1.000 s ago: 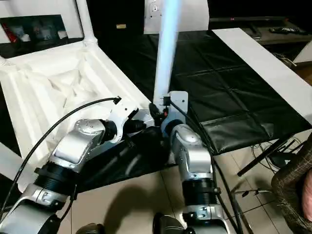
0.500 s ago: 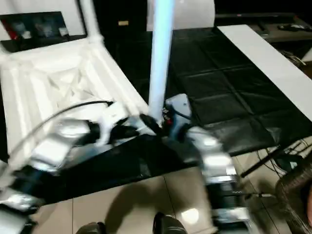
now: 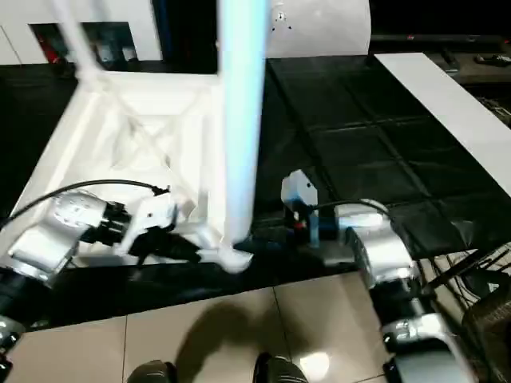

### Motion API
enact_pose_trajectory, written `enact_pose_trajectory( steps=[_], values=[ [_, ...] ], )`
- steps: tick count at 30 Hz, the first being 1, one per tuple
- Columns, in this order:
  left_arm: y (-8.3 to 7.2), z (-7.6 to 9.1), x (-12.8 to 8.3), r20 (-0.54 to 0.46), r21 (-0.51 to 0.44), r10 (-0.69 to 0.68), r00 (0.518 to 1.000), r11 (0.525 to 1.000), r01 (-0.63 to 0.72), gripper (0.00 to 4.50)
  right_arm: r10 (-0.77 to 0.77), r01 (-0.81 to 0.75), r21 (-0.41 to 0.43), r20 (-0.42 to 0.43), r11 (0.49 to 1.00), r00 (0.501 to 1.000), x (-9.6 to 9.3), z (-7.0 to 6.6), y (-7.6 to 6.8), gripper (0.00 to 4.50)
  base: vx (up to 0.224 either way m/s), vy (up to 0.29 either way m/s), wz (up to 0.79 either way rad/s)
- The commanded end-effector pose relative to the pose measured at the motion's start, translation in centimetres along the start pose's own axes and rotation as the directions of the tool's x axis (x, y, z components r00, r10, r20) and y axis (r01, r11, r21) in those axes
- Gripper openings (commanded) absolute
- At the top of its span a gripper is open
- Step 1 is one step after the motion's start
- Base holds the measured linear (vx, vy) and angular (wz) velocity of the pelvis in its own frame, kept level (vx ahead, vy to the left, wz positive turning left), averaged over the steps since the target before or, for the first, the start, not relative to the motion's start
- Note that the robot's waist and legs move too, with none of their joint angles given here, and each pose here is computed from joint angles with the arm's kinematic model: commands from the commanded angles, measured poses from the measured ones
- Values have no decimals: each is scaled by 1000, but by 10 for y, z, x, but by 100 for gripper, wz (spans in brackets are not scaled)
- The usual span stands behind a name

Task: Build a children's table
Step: Rotate leg to tighten

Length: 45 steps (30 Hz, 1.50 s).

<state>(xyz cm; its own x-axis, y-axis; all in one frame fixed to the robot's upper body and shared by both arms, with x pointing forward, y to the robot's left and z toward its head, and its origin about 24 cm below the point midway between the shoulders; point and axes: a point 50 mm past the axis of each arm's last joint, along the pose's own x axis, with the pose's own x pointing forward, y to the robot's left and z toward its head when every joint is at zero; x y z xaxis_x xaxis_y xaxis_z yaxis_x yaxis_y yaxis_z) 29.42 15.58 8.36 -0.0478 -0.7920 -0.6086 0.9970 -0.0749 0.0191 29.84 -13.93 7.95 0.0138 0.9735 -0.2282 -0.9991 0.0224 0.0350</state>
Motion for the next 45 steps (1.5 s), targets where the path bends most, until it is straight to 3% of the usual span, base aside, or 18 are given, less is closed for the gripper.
enact_pose_trajectory(
  steps=[1,17,24,28,32,35,40,45],
  values=[
    [-4,5,11,-17,40,-102,995,994,102,0,55,-55,-18,-21,998,998,1,2,1,369,0,0,0],
    [-1,7,16,-18,69,-131,991,989,132,0,190,-189,20,-24,982,982,18,0,1,234,0,0,0],
    [-1,3,16,-13,45,-108,994,993,109,0,234,-233,67,-11,970,972,16,-2,5,207,0,0,0],
    [0,3,20,5,-8,-13,1000,1000,13,0,156,-165,134,73,977,985,24,0,11,205,0,0,0],
    [8,10,26,41,-87,128,991,988,-124,0,-24,12,188,60,982,998,39,-5,10,205,0,0,0],
    [16,25,36,95,-187,252,963,955,-231,0,-255,235,271,42,933,966,59,-8,4,205,0,0,0],
    [24,41,51,128,-292,376,918,899,-327,0,-463,425,372,16,825,886,79,-4,-1,205,-45,26,-17],
    [36,55,69,100,-385,533,840,799,-461,0,-702,642,443,-41,626,711,99,-2,-12,205,-5,7,-4]
  ],
)
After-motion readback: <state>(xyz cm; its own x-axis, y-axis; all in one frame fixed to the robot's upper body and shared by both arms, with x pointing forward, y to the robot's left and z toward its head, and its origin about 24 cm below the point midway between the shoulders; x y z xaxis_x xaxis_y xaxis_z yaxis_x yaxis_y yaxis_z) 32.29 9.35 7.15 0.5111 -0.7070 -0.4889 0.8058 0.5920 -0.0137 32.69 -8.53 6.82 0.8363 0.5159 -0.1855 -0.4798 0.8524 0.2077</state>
